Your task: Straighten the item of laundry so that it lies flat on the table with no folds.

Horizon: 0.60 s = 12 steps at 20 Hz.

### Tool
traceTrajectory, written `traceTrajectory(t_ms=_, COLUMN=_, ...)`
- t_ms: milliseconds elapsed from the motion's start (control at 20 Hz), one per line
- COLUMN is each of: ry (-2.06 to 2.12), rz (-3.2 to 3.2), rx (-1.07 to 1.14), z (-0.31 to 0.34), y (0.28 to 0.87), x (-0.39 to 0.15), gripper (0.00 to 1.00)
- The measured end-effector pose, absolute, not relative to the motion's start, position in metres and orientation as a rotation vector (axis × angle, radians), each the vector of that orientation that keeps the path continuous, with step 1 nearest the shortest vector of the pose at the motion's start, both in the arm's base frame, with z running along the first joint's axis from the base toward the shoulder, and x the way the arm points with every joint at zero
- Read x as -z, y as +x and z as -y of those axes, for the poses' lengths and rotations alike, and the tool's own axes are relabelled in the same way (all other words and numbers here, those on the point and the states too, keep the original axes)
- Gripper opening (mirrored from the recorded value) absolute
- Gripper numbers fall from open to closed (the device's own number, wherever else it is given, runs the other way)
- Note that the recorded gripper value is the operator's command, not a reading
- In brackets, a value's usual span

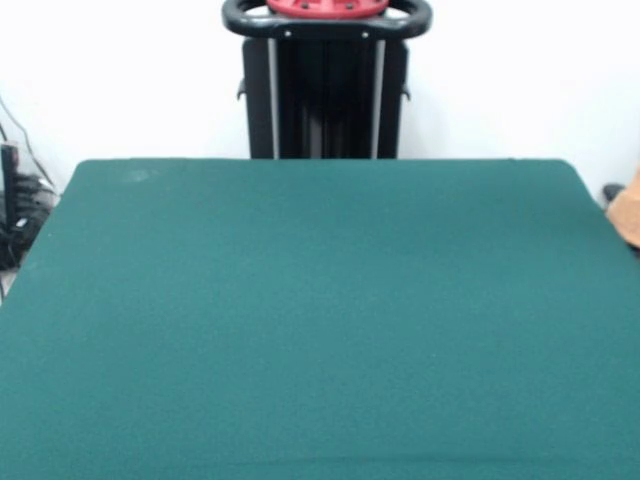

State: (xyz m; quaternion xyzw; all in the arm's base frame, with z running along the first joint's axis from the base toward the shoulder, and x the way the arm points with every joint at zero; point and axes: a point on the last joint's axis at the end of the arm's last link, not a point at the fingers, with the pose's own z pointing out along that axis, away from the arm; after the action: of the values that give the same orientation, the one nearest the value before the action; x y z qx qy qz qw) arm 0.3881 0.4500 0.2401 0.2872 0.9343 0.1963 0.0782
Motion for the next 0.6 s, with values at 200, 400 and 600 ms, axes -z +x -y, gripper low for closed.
traceTrajectory(t_ms=200, ry=0.848, rz=-2.818, rx=-0.578, z=-0.455, y=0.382, x=-0.233, gripper=0.00)
traceTrajectory(t_ms=400, ry=0.863, rz=-2.830, rx=-0.559, z=-0.453, y=0.382, x=-0.219, gripper=0.00)
traceTrajectory(t_ms=600, ry=0.878, rz=-2.846, rx=-0.537, z=-0.450, y=0.382, x=-0.202, gripper=0.00)
